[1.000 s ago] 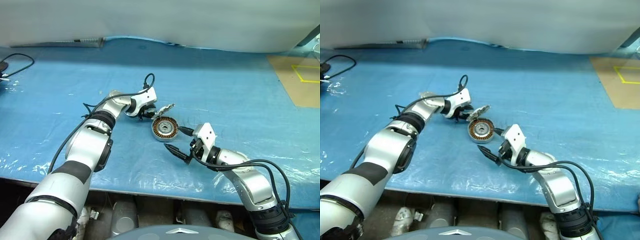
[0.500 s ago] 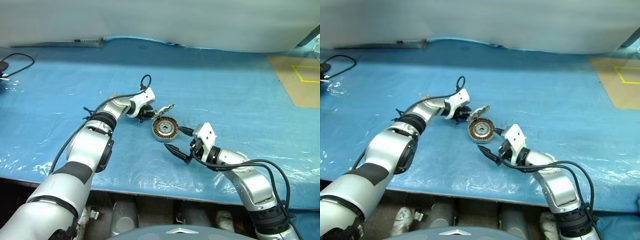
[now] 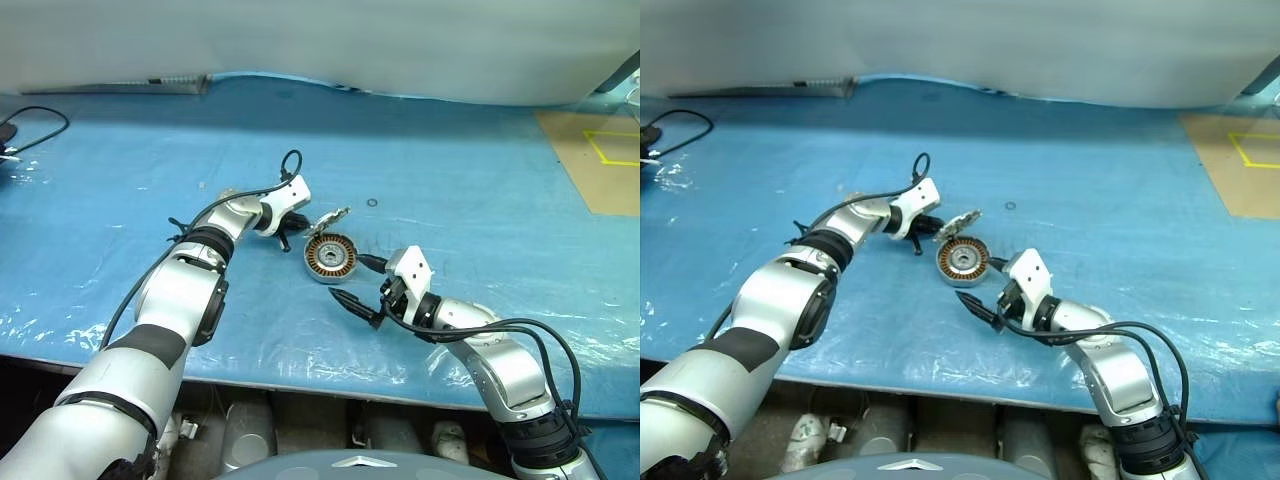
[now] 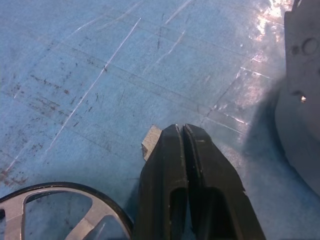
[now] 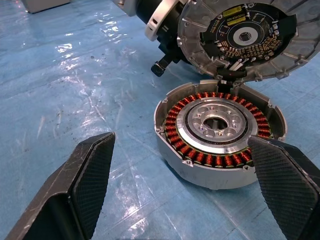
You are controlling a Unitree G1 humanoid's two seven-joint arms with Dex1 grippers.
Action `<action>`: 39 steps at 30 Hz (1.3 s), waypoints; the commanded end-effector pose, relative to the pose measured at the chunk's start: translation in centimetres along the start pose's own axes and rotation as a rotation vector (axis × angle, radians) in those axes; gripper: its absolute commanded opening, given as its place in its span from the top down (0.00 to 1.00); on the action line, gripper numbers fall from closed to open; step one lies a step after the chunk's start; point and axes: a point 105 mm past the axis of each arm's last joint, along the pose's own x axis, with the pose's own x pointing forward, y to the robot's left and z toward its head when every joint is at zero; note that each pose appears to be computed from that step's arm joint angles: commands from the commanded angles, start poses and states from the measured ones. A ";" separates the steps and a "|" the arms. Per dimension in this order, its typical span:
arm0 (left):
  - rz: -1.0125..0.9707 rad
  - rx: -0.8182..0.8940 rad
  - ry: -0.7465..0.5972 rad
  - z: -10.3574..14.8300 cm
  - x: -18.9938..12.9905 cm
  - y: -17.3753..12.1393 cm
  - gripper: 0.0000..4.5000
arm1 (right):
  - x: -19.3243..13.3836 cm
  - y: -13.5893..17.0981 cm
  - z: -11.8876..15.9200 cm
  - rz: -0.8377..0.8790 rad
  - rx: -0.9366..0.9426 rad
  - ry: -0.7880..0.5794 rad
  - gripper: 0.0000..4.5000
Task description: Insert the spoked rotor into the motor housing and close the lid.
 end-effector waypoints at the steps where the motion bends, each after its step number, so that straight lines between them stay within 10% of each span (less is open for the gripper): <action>1: 0.001 0.016 -0.077 2.3 -0.6 0.7 0.97 | -0.5 -0.1 1.1 0.005 -0.029 -0.030 0.00; 5: 0.001 0.038 -0.156 4.4 -1.6 1.4 0.84 | -2.0 -2.1 0.9 -0.035 -0.028 0.005 0.00; 14: 0.040 0.072 -0.328 6.4 -5.2 3.4 0.13 | -3.0 -9.9 -0.3 -0.298 -0.028 0.123 0.00; 24: 0.037 0.029 -0.493 2.0 -8.0 2.0 0.13 | 2.7 -15.7 -1.5 -0.522 0.107 0.158 0.00; 39: 0.170 -0.118 -0.654 0.1 -9.9 -5.6 0.13 | 7.2 -15.8 -3.0 -0.573 0.134 0.175 0.00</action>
